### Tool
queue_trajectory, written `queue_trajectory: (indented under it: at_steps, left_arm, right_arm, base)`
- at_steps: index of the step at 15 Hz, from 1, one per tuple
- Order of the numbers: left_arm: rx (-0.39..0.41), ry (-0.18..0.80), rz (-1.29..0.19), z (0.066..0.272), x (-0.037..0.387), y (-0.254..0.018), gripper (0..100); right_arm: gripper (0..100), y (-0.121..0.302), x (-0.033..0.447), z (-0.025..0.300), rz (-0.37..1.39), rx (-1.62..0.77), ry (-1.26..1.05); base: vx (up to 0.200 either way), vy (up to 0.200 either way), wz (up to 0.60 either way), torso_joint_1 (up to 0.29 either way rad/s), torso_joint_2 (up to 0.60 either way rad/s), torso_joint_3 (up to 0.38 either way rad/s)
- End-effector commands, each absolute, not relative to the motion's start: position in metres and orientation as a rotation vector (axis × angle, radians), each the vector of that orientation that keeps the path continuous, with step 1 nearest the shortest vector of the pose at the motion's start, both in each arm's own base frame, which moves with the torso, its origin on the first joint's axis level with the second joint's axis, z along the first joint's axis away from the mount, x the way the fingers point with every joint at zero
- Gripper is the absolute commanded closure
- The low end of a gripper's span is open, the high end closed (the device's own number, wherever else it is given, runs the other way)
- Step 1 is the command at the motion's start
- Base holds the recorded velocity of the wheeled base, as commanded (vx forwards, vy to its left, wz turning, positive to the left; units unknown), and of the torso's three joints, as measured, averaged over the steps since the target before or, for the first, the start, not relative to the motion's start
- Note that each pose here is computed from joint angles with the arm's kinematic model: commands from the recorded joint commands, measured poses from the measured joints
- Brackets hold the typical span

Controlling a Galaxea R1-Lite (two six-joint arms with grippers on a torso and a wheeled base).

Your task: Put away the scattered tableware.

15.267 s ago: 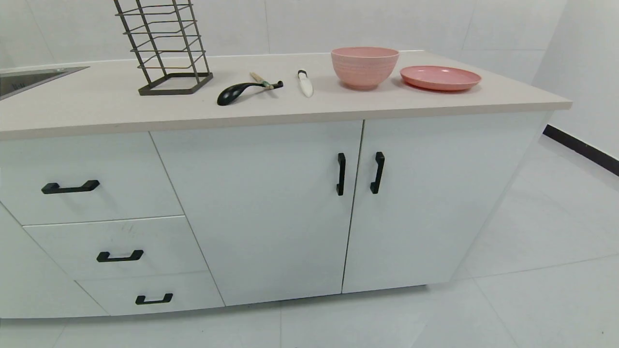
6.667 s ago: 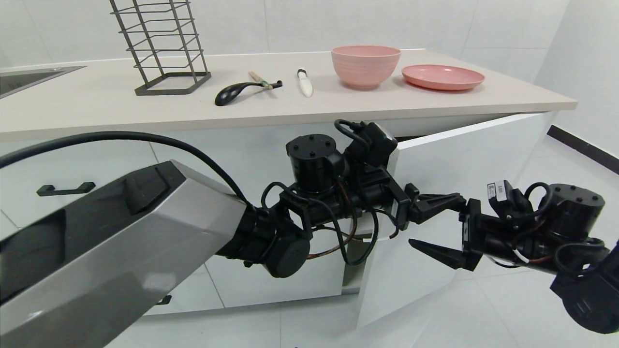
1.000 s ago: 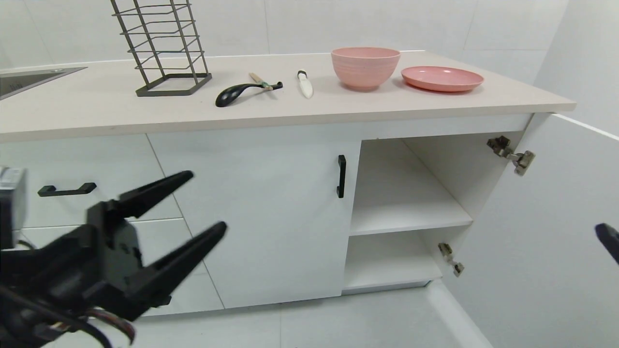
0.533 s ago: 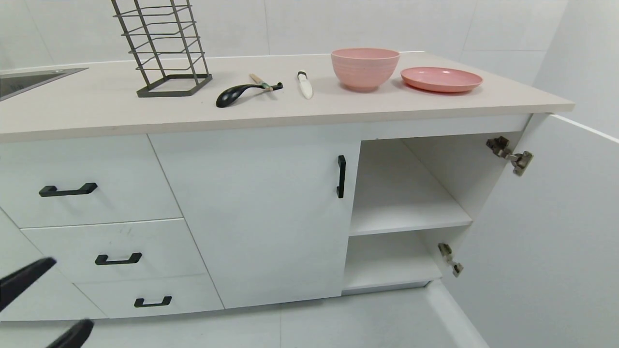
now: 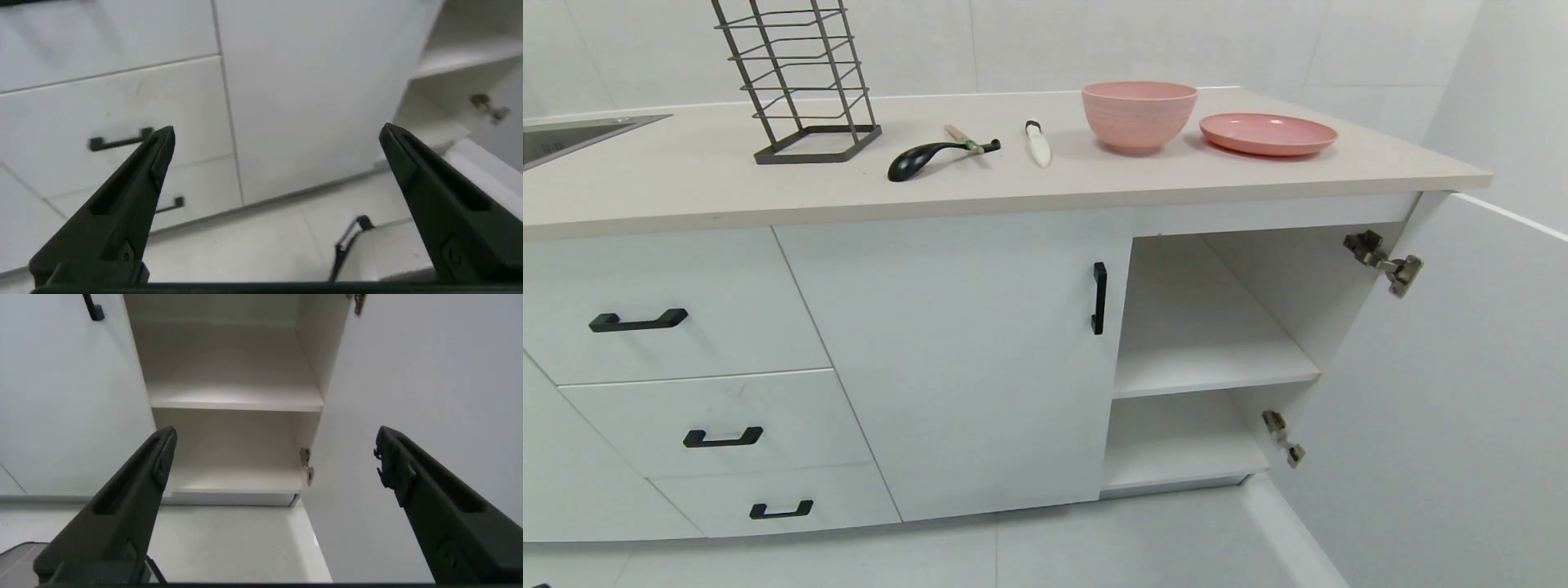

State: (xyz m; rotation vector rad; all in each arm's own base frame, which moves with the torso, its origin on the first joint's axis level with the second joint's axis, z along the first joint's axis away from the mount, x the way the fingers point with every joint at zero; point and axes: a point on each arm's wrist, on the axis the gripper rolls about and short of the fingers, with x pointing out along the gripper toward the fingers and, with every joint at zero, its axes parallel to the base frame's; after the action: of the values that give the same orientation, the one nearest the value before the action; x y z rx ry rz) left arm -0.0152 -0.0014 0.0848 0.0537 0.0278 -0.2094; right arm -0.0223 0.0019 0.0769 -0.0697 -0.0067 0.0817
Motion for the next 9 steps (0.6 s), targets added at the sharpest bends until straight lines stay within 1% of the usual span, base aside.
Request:
queue_trajectory:
  at_steps: [1,2,3,4,9]
  left_arm:
    - [0.062,0.003,-0.158,0.0835,-0.0173,-0.0019,0]
    - [0.072,-0.054,-0.095,0.0820,-0.0222,-0.0024,0]
    - [0.077,-0.011,-0.047,0.0764,-0.0228,-0.0011,0]
    - [0.052,-0.008,-0.029,0.0763,-0.0228,-0.0007,0]
    - [0.002,-0.003,-0.044,0.0758,-0.0228,-0.0010,0]
  right_arm:
    - [0,0.0019,-0.0229,0.0766,0.081,-0.068,-0.013]
    - [0,0.0019,-0.0229,0.0763,0.081,-0.043,-0.009]
    - [0,0.0018,-0.0229,0.0761,0.075,-0.008,-0.006]
    - [0,0.0016,-0.0229,0.0761,0.069,-0.002,-0.006]
    - [0,0.0016,-0.0229,0.0761,0.067,0.000,-0.006]
  base:
    - [0.000,0.000,0.00,0.000,0.00,0.000]
    - [0.000,0.000,0.00,0.000,0.00,0.000]
    - [0.000,0.000,0.00,0.000,0.00,0.000]
    - [0.000,0.000,0.00,0.000,0.00,0.000]
    - [0.000,0.000,0.00,0.000,0.00,0.000]
